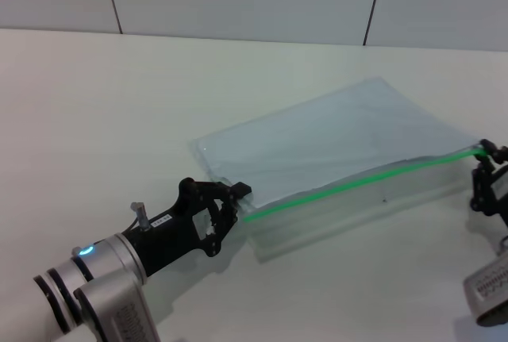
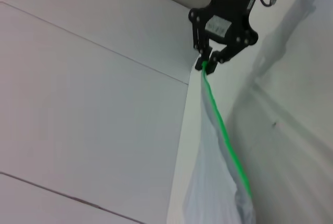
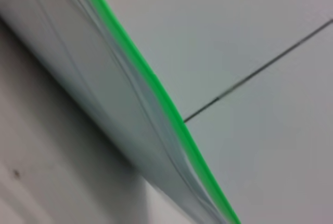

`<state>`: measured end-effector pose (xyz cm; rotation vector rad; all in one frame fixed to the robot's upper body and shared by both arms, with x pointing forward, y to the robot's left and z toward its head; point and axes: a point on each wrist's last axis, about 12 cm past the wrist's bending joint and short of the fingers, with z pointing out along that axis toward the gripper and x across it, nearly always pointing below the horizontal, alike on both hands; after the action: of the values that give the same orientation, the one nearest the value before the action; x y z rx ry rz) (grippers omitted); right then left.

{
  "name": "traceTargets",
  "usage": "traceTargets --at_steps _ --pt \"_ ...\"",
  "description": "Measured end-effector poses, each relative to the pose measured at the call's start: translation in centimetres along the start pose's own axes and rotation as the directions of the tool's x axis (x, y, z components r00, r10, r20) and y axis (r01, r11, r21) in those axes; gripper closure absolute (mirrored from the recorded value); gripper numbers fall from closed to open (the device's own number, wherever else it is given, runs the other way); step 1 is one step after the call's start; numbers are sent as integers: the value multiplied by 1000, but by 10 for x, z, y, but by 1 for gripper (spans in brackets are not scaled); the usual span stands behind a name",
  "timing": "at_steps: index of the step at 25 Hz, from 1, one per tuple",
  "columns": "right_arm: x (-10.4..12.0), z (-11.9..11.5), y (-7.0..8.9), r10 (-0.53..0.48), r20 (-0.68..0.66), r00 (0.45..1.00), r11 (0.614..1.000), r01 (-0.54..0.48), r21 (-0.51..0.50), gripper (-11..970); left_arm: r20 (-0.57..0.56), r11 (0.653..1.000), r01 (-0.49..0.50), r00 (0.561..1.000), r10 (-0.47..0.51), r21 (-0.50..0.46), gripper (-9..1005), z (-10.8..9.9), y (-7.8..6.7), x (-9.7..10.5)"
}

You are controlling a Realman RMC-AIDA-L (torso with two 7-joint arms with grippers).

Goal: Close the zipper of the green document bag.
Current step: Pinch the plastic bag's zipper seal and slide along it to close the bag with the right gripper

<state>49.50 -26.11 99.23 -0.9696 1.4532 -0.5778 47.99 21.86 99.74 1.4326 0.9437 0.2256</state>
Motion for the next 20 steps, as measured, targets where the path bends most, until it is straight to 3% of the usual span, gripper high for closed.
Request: traceTargets --at_steps 9,14,17,20 --pt "-1 -13 -9 22 40 999 993 -27 116 797 -26 997 22 999 -24 -72 897 -3 6 2" --pt "-4 -28 -21 134 112 985 952 -159 262 765 -76 978 62 994 -78 -198 885 -13 13 6" --pt "-7 -42 -28 252 214 944 898 -310 311 716 -125 937 108 980 -157 -332 877 -25 23 14" --pt "-7 -48 -32 363 298 883 844 -447 296 652 -151 845 182 944 -294 -503 787 -44 35 26"
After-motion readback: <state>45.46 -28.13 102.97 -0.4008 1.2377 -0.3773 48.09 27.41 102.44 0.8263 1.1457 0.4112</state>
